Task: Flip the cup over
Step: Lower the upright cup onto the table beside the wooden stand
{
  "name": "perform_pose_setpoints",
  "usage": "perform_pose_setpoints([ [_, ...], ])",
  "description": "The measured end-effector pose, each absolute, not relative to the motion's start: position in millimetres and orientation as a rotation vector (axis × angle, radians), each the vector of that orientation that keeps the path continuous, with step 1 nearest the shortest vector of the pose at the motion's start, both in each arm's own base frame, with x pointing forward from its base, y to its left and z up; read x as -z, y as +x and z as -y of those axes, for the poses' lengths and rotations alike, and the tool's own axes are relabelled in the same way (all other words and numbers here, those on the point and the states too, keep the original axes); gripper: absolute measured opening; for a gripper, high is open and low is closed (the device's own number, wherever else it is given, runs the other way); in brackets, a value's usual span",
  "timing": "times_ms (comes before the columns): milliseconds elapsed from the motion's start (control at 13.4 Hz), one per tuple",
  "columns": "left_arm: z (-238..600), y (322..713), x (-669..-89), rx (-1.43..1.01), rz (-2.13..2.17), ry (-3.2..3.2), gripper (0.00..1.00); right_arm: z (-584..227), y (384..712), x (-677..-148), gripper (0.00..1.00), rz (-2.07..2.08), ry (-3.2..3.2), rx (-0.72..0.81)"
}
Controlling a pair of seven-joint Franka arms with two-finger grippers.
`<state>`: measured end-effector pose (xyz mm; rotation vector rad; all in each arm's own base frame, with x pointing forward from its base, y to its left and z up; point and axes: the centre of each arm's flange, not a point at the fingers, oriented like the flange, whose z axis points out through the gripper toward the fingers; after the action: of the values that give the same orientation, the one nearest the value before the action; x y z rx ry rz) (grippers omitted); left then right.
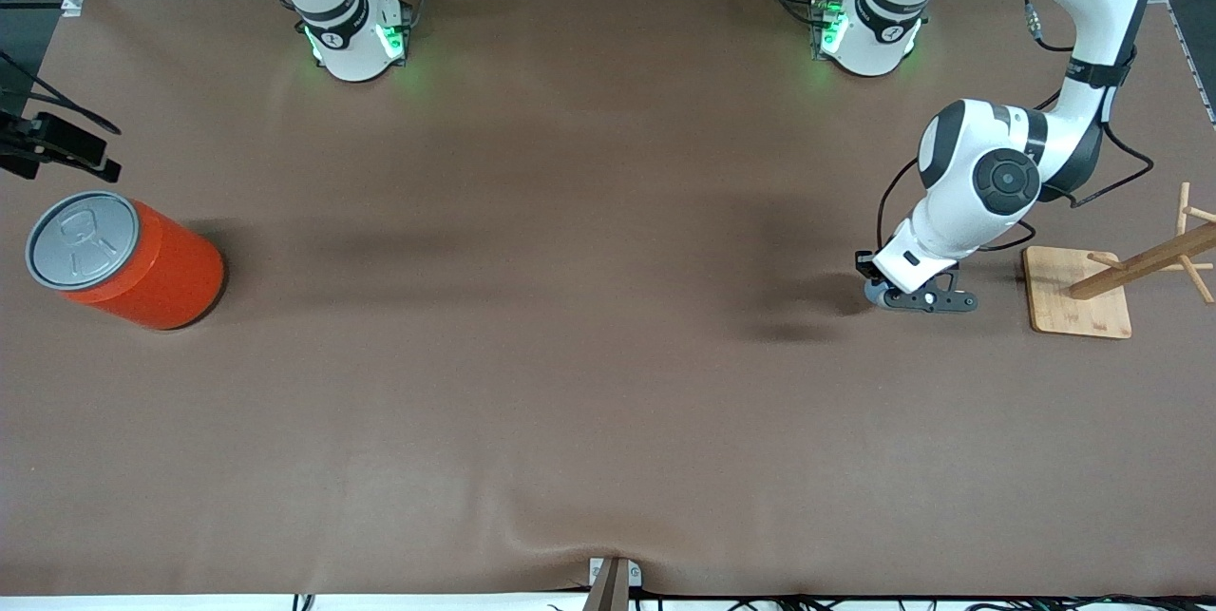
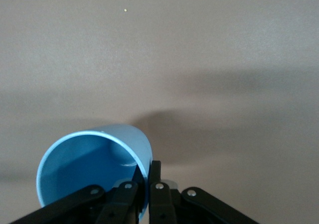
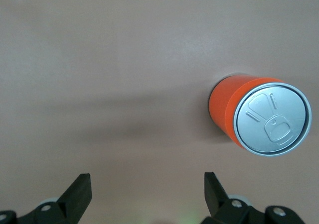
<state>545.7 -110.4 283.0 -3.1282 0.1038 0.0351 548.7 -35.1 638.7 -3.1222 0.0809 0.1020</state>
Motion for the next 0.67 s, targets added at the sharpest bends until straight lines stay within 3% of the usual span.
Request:
perform_pose_setpoints([
  [223,110.9,547.8,-280.6,-0.005,-0.096,-3.135,0.06,28.8,548.2,-636.2,1.00,-0.061,-3.134,-0.129],
  [372,109.7,549.8,-273.9,-0.001,-0.089,-3.140,0.22,39.8,547.5,-636.1,1.00,-0.040,-3.131,-0.129],
  [521,105.5,553.3,-268.0,-0.006,-0.073,-3.144,0.24,60.8,545.6,-636.2,1.00,-0.039,-3.109,-0.125],
  [670,100.7,558.9,-265.2,-0.005,-0.056,-3.147,0.41,69.9,544.5,-636.4,1.00,-0.054,-3.098,-0.121],
])
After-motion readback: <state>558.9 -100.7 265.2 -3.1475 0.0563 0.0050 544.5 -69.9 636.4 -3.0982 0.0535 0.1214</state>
